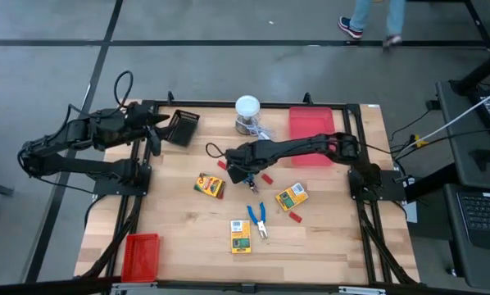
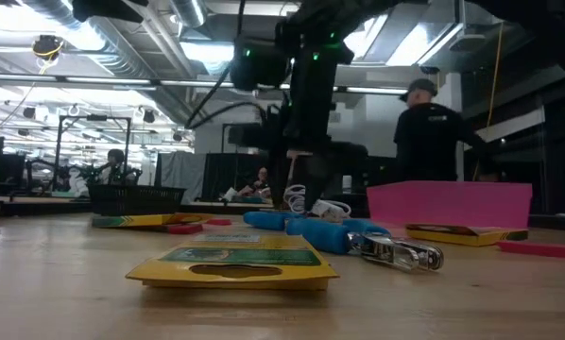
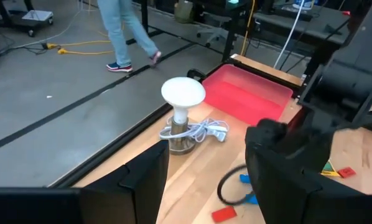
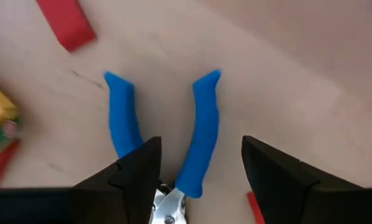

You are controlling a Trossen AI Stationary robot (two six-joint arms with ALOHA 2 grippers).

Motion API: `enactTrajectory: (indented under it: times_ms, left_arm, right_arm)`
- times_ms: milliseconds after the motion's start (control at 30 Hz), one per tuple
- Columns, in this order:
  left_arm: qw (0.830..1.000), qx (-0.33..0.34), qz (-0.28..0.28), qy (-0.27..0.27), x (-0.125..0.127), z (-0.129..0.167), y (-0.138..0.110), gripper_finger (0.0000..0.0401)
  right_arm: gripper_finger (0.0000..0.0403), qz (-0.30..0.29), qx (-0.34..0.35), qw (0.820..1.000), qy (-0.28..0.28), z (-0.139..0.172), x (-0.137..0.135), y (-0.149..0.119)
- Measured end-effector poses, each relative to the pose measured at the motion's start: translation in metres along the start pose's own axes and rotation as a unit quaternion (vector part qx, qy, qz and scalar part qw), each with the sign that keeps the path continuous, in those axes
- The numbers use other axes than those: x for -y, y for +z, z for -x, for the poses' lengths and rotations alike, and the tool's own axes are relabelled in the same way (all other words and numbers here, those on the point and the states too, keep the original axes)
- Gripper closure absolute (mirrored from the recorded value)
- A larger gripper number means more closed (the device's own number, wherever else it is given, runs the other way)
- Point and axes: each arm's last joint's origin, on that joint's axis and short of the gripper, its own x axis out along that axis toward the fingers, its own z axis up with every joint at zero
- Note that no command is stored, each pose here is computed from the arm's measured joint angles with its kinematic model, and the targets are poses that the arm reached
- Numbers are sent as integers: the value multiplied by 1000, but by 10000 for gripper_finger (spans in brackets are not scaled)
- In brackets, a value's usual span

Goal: Pick & Place School Supplies
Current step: Put the blue puncher into the pink bin

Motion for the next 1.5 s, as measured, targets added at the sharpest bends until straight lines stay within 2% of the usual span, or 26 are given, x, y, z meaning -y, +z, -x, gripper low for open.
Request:
enactTrajectory:
  times_ms: [200, 333, 433, 600, 633, 833, 967, 1033, 1100, 1200, 1267, 1333, 1433, 1500]
  left_arm:
    - [1000, -2, 0, -8, 0, 0, 0, 191]
    - [1000, -3, 0, -11, 1, 0, 0, 191]
    - [1000, -3, 0, -11, 1, 0, 0, 191]
    - [1000, -3, 0, -11, 1, 0, 0, 191]
    - [1000, -3, 0, -10, 1, 0, 0, 191]
    - [1000, -1, 1, -5, 0, 0, 0, 191]
    - [1000, 2, 9, 4, 0, 0, 0, 191]
    - [1000, 2, 13, 5, 0, 0, 0, 191]
    - [1000, 2, 19, 6, 0, 0, 0, 191]
    - [1000, 0, 26, 6, 0, -1, 0, 191]
    - [1000, -1, 25, 11, 1, -3, 0, 191]
    - [1000, -2, 23, 18, 2, -5, 1, 191]
    - [1000, -4, 15, 22, 4, -10, 1, 191]
    - [1000, -7, 13, 23, 5, -12, 2, 191]
  right_arm:
    - [180, -6, -17, 1000, -7, -14, -2, -4]
    - [203, -6, -2, 1000, -16, -13, -3, -6]
    - [248, -7, 1, 1000, -17, -13, -4, -7]
    - [362, 4, 14, 1000, -15, -12, -7, -9]
    - [362, 11, 16, 1000, -11, -10, -8, -10]
    - [362, 14, 31, 999, 9, 20, -15, -26]
    - [362, 10, 73, 997, 17, 71, -13, -45]
    - [362, -13, 117, 993, 16, 107, -3, -53]
    - [362, -56, 170, 984, -8, 142, 16, -60]
    - [362, -103, 231, 964, -86, 177, 53, -65]
    - [362, -114, 224, 957, -144, 186, 75, -62]
    - [362, -87, 205, 963, -153, 182, 85, -49]
    - [362, 10, 151, 974, -170, 170, 101, -25]
    - [362, 43, 103, 969, -219, 159, 121, -11]
